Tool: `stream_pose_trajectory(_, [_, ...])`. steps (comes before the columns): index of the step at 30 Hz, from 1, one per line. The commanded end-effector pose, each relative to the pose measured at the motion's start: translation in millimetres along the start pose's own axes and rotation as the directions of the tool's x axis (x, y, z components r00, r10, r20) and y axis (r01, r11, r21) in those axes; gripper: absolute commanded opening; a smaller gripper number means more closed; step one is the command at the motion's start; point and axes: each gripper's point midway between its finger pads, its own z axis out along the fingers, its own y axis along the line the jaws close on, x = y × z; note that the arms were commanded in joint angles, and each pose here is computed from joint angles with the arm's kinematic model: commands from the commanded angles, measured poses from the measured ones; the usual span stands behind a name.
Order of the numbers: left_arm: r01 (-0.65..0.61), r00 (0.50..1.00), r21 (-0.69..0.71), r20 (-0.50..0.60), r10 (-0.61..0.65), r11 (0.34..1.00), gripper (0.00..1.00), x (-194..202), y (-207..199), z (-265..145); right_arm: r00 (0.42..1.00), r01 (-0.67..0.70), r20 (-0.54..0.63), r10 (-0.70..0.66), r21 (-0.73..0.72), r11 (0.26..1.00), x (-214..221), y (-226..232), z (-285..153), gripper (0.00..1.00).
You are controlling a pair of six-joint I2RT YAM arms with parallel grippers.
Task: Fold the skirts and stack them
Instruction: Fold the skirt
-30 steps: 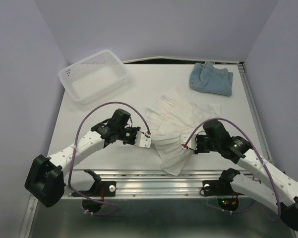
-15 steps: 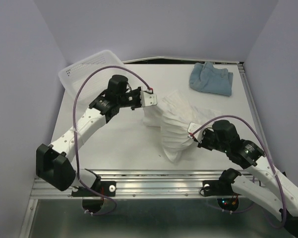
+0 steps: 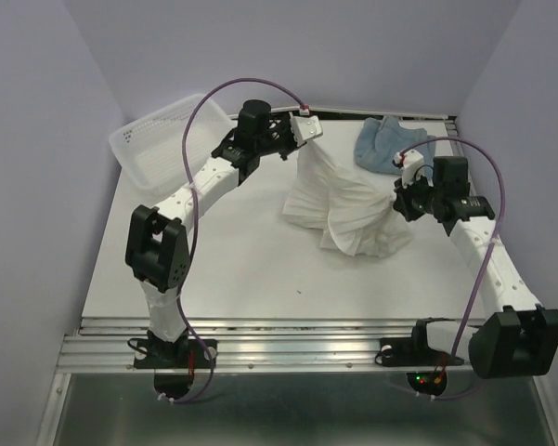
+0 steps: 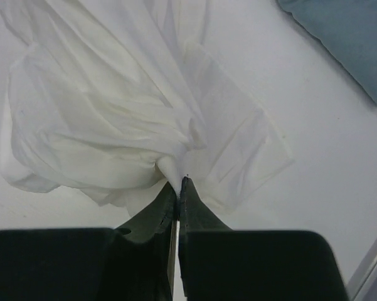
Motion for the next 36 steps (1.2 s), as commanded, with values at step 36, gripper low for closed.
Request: stream_pose_trajectory(36, [0.129, 0.992, -0.074, -0.007, -0.130, 0.989, 0.32, 73.9, -29.3, 179.8, 0.652, -0.739, -0.283, 0.704, -0.027, 0.673, 148.5, -106.2, 75.8, 0.01])
